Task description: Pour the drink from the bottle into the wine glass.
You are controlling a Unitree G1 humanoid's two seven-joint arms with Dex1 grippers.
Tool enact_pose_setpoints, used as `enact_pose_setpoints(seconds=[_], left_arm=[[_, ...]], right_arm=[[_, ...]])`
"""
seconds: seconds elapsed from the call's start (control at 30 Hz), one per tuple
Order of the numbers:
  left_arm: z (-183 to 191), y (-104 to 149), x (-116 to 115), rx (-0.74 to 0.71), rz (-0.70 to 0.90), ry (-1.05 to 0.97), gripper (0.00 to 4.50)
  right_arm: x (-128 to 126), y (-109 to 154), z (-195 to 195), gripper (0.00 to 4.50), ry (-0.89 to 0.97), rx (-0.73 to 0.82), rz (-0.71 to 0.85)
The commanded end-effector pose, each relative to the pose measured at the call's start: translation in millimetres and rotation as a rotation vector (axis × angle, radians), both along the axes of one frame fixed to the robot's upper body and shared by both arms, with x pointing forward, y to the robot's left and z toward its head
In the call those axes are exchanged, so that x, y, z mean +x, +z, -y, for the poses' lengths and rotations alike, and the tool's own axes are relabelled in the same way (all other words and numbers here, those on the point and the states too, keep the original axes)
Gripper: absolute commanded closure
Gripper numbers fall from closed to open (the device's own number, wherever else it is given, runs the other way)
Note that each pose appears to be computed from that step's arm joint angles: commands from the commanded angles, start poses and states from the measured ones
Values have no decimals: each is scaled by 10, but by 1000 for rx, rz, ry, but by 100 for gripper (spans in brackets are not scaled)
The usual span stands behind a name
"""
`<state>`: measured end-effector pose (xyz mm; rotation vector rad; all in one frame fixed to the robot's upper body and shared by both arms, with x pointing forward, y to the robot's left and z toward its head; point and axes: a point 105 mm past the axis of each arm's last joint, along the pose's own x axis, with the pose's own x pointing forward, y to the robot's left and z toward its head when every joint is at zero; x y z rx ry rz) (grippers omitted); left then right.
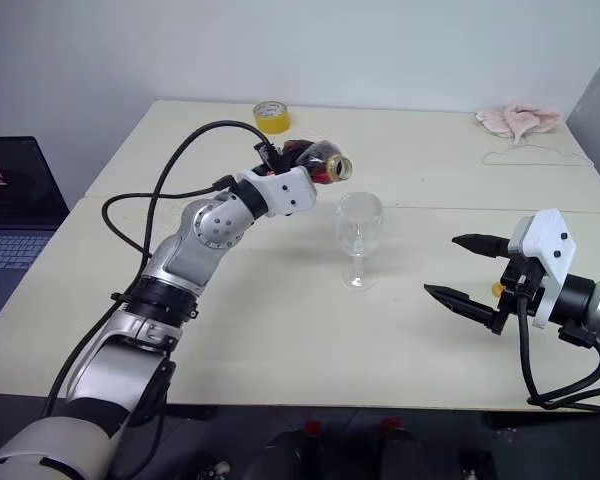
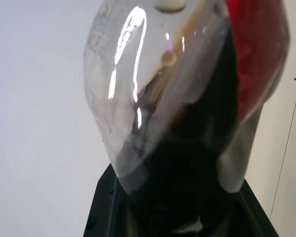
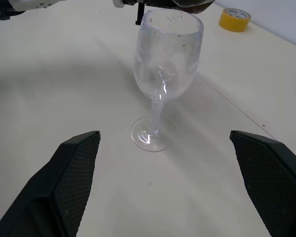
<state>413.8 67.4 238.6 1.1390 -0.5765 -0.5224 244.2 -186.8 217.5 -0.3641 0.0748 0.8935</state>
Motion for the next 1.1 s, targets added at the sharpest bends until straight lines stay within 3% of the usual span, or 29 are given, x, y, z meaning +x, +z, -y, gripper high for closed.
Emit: enact_pose_setpoints(seconds=[0.03, 1.1], left_arm=[[59, 270, -61, -5, 104, -31, 356], [43, 255, -25, 97, 174, -31, 356]], right_arm=[[-20, 121, 0, 0, -1, -6, 65], [-15, 210, -44, 0, 12, 2, 98]])
